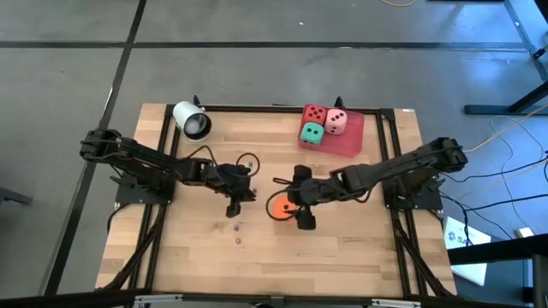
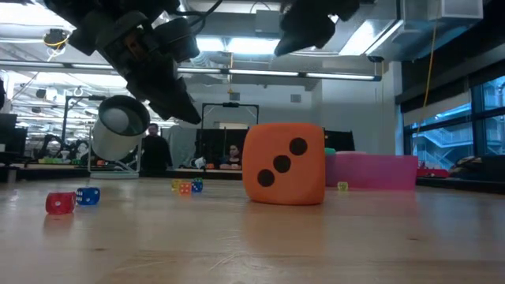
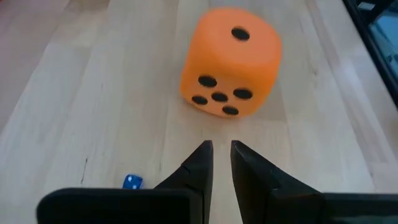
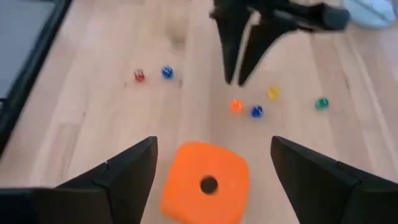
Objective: Pick & Place Dice
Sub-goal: Put the large orange dice into the red bin
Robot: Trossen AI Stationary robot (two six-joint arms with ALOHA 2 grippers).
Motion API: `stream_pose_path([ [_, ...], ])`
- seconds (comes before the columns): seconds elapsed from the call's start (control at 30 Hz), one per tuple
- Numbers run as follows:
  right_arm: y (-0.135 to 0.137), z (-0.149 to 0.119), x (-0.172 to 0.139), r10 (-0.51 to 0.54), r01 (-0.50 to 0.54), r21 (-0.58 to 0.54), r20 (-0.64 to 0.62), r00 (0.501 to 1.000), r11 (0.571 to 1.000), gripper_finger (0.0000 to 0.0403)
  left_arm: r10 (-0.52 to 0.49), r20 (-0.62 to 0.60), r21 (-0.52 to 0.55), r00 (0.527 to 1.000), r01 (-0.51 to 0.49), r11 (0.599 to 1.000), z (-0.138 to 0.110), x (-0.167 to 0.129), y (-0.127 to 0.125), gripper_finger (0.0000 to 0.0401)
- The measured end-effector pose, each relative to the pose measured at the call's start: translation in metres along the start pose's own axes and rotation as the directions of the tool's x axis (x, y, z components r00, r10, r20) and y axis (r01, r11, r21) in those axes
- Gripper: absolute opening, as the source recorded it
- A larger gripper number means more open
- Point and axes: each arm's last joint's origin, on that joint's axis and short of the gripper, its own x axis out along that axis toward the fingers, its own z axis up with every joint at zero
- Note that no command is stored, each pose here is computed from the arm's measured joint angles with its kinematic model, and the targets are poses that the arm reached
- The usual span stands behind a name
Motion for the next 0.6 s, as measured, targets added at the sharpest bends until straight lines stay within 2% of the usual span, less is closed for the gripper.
stream_pose_path([
  [0.13, 0.002, -0.002, 0.017, 0.059, -0.053, 0.075, -0.087, 0.994, 0.996, 0.0311, 0.024, -0.025, 0.005, 0.999, -0.024, 1.0, -0.003, -0.001, 0.001, 0.005],
  [0.27, 0.004, -0.004, 0.033, 0.055, -0.032, 0.152, -0.149, 0.987, 0.988, 0.0311, 0.031, -0.032, 0.005, 0.999, -0.031, 1.0, -0.003, -0.004, 0.0, 0.0047],
  [0.47, 0.009, -0.007, 0.052, 0.072, -0.029, 0.198, -0.216, 0.974, 0.98, 0.0311, 0.02, -0.038, 0.017, 0.999, -0.019, 1.0, -0.003, -0.008, -0.004, 0.0049],
  [0.6, 0.007, -0.015, 0.058, -0.006, 0.057, 0.171, -0.286, 0.958, 0.984, 0.0311, 0.018, -0.035, 0.029, 0.999, -0.017, 0.999, -0.004, -0.009, -0.009, 0.0047],
])
